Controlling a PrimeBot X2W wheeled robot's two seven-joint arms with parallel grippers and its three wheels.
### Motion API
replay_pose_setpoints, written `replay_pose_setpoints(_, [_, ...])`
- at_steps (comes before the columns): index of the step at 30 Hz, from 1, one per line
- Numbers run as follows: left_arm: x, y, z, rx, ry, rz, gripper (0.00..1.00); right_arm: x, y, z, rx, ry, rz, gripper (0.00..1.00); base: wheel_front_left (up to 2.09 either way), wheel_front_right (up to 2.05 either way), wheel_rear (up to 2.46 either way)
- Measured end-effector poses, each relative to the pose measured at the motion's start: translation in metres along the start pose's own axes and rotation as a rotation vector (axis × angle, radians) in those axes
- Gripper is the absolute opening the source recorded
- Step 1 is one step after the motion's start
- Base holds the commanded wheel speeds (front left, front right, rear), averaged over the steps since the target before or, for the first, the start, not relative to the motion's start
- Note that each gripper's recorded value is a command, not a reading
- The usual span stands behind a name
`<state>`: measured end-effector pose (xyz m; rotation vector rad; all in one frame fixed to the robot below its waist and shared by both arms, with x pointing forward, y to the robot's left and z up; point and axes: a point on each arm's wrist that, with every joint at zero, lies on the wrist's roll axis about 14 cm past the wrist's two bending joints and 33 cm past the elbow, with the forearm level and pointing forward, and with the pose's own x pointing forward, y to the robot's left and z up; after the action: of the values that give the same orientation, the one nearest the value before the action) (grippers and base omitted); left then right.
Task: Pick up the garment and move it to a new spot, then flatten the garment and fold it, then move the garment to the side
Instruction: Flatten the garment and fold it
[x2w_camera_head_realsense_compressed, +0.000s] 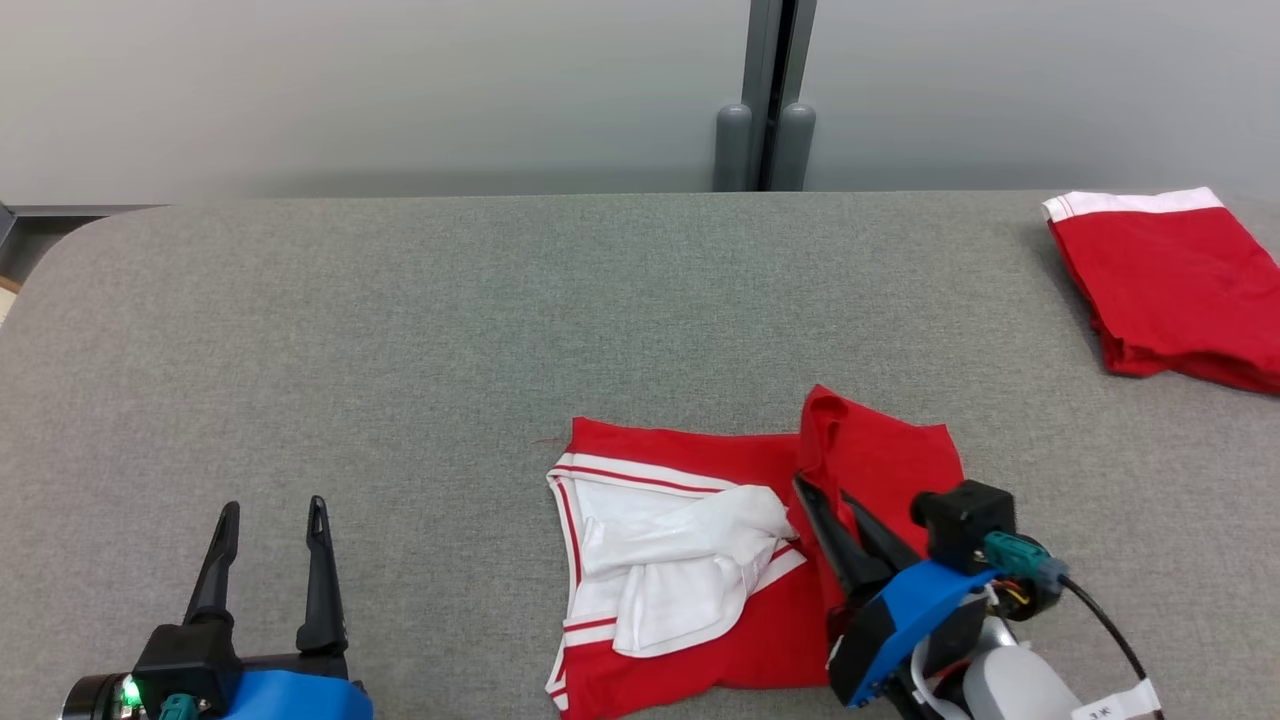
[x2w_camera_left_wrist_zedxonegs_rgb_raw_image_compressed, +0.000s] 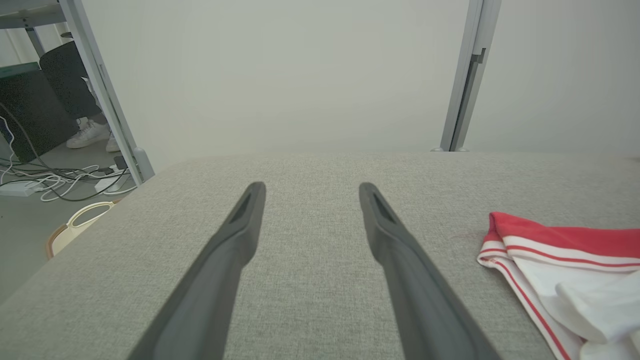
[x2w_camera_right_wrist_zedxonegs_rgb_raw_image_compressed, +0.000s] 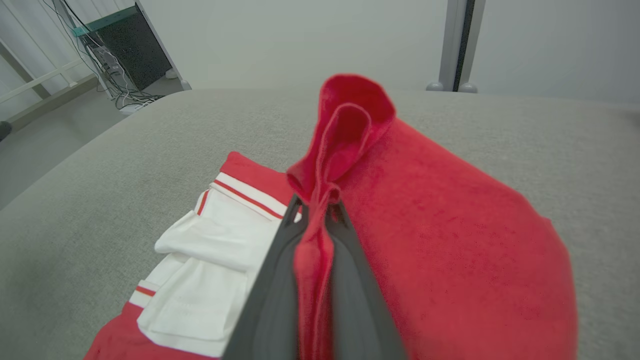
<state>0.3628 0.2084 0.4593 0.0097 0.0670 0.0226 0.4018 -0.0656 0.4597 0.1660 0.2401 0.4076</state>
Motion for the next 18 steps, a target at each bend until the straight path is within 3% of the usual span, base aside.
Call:
replay_pose_setpoints(10, [0.0,0.006,-0.001,-0.003,0.005,0.019,1.0,0.023,0.07,-0.001,0.035,-0.001,0.217,0.0,0.0,0.0,0.0])
replay_pose_setpoints(18, [0.002,0.009,-0.003,-0.006,0.01,0.03,1.0,0.038,0.104,-0.004,0.068,0.012,0.331,0.0,0.0,0.0,0.0])
